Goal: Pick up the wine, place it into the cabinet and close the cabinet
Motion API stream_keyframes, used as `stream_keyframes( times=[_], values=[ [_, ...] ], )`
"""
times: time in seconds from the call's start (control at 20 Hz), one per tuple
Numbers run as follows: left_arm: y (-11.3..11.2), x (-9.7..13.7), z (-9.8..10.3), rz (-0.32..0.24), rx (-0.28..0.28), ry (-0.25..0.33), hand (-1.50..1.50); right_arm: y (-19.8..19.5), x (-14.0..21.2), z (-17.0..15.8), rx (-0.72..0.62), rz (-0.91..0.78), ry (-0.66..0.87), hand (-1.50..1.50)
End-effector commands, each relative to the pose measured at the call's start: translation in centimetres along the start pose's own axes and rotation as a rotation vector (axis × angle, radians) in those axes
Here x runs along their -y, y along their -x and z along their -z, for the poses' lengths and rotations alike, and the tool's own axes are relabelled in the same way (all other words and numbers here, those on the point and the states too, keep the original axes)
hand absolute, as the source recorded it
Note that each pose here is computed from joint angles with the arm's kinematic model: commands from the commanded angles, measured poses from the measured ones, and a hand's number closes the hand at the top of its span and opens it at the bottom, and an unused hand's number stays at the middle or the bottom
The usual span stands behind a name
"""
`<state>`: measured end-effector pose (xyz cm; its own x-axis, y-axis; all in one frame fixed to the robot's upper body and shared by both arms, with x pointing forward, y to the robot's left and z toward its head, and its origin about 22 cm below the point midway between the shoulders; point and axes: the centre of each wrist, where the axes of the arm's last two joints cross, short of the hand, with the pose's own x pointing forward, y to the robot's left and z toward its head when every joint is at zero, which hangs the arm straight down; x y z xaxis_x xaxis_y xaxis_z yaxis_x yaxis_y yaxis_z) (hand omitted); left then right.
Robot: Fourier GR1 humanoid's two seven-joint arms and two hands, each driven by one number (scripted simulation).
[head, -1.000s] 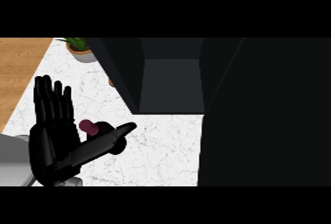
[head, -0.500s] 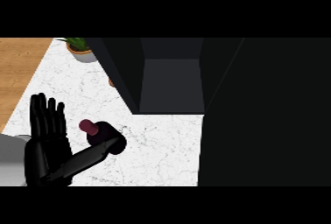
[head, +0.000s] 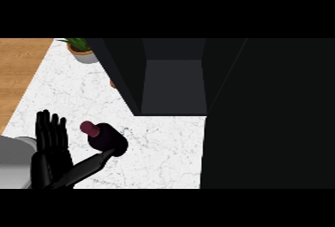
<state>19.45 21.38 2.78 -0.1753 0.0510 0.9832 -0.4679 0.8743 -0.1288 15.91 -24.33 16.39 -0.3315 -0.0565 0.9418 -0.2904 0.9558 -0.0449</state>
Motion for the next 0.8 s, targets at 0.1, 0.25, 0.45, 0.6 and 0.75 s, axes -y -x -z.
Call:
stream_keyframes(
  times=[0.1,0.25,0.45,0.6,0.75],
  values=[
    [1.7,-1.8,-0.1,0.017,-0.021,-0.003,-1.5,-1.3,-0.3,0.1,0.005,-0.009,-0.013,-1.5],
    [3.2,-3.5,0.4,0.025,-0.055,0.01,-1.5,-1.6,-1.1,0.2,-0.002,0.014,0.012,-1.5],
    [5.6,-2.8,-0.7,0.017,-0.053,0.011,-1.5,-1.0,0.3,0.1,0.012,-0.005,-0.012,-1.5],
    [7.1,-4.3,0.3,0.037,-0.061,-0.005,-1.5,-1.7,0.2,-0.8,-0.008,0.003,-0.025,-1.5],
    [8.2,-3.5,-0.7,0.028,-0.073,0.024,-1.5,-0.1,-0.5,1.2,0.024,0.004,-0.012,-1.5]
  ],
)
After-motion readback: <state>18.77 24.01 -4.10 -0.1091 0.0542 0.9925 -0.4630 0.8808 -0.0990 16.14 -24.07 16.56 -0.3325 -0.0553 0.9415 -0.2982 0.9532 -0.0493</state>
